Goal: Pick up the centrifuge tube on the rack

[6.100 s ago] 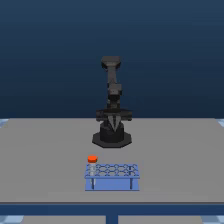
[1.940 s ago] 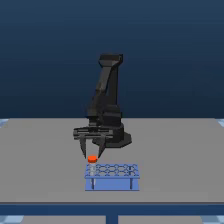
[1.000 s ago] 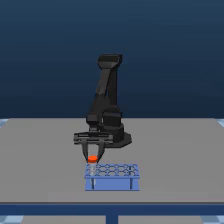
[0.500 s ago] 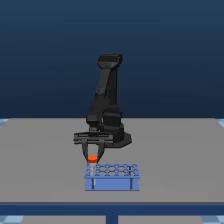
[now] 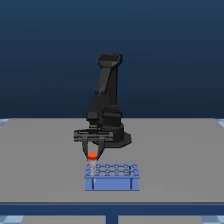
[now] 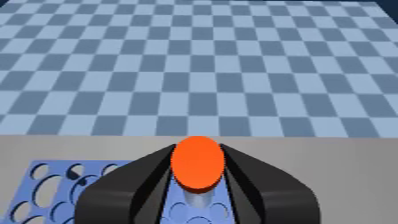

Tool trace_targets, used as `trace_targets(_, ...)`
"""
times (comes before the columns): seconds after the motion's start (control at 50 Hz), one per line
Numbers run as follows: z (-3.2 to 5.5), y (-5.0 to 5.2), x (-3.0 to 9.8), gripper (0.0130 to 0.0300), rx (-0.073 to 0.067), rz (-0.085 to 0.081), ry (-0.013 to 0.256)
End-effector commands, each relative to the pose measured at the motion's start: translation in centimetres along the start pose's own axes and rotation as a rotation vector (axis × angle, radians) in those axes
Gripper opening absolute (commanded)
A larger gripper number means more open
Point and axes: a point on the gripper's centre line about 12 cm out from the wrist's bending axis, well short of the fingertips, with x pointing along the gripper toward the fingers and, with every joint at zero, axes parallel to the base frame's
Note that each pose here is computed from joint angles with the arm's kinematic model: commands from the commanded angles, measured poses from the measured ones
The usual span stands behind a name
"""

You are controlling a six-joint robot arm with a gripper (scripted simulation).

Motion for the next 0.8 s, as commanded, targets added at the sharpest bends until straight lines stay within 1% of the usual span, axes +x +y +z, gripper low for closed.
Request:
trace_targets(0.02,0.31,0.0,-0.2,0.0130,0.008,-0.003,0.003)
trace_targets(0.08,0.50,0.0,-0.3,0.0130,0.008,-0.003,0.003)
trace_targets(0.1,0.70,0.0,-0.4,0.0130,0.008,-0.003,0.003)
trace_targets(0.14,0.70,0.0,-0.4,0.0130,0.008,-0.003,0.003)
trace_targets(0.2,1.12,0.0,-0.7,0.0130,0.008,-0.003,0.003)
trace_targets(0.24,1.12,0.0,-0.7,0.0130,0.008,-0.003,0.003)
trace_targets(0.3,1.57,-0.1,-0.9,0.0130,0.008,-0.003,0.003)
trace_targets(0.34,1.57,-0.1,-0.9,0.0130,0.008,-0.003,0.003)
trace_targets(0.4,2.03,-0.1,-1.2,0.0130,0.008,-0.003,0.003)
trace_targets(0.44,2.03,-0.1,-1.2,0.0130,0.008,-0.003,0.003)
trace_targets(0.5,2.49,-0.1,-1.4,0.0130,0.008,-0.003,0.003)
trace_targets(0.54,2.49,-0.1,-1.4,0.0130,0.008,-0.003,0.003)
trace_targets(0.6,2.93,-0.1,-1.7,0.0130,0.008,-0.003,0.003)
trace_targets(0.64,2.93,-0.1,-1.7,0.0130,0.008,-0.003,0.003)
trace_targets(0.66,3.15,-0.1,-1.8,0.0130,0.008,-0.003,0.003)
trace_targets(0.68,3.15,-0.1,-1.8,0.0130,0.008,-0.003,0.003)
trace_targets(0.7,3.36,-0.1,-1.9,0.0130,0.008,-0.003,0.003)
trace_targets(0.74,3.36,-0.1,-1.9,0.0130,0.008,-0.003,0.003)
trace_targets(0.8,3.79,-0.1,-2.2,0.0130,0.008,-0.003,0.003)
